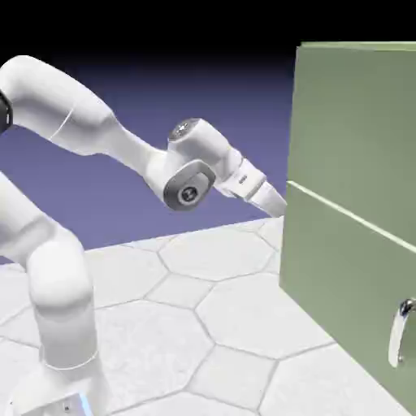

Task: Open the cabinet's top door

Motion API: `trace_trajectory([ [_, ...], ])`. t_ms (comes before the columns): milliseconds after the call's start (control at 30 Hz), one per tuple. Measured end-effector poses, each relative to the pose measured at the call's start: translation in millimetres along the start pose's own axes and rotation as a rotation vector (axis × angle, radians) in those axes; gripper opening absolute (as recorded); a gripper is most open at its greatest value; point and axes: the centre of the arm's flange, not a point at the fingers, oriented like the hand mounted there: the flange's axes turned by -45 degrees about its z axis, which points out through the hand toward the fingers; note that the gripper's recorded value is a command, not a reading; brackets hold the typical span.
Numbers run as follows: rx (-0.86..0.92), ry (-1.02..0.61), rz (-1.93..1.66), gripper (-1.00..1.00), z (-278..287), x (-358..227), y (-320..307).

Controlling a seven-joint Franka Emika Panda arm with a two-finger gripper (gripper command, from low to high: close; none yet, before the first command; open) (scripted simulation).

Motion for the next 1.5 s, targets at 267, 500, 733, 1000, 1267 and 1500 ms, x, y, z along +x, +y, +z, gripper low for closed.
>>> trace_trajectory([
  [267, 0.03, 0.244, -0.063, 0.0, -70, 72, 7],
  [500, 0.044, 0.438, -0.083, 0.0, -127, 113, 34],
  [733, 0.046, 0.598, -0.074, 0.0, -166, 135, 81],
  [1000, 0.036, 0.726, -0.037, 0.0, -172, 141, 150],
  [1267, 0.017, 0.782, 0.009, 0.0, -130, 130, 220],
  [1500, 0.002, 0.767, 0.038, 0.0, -53, 105, 269],
])
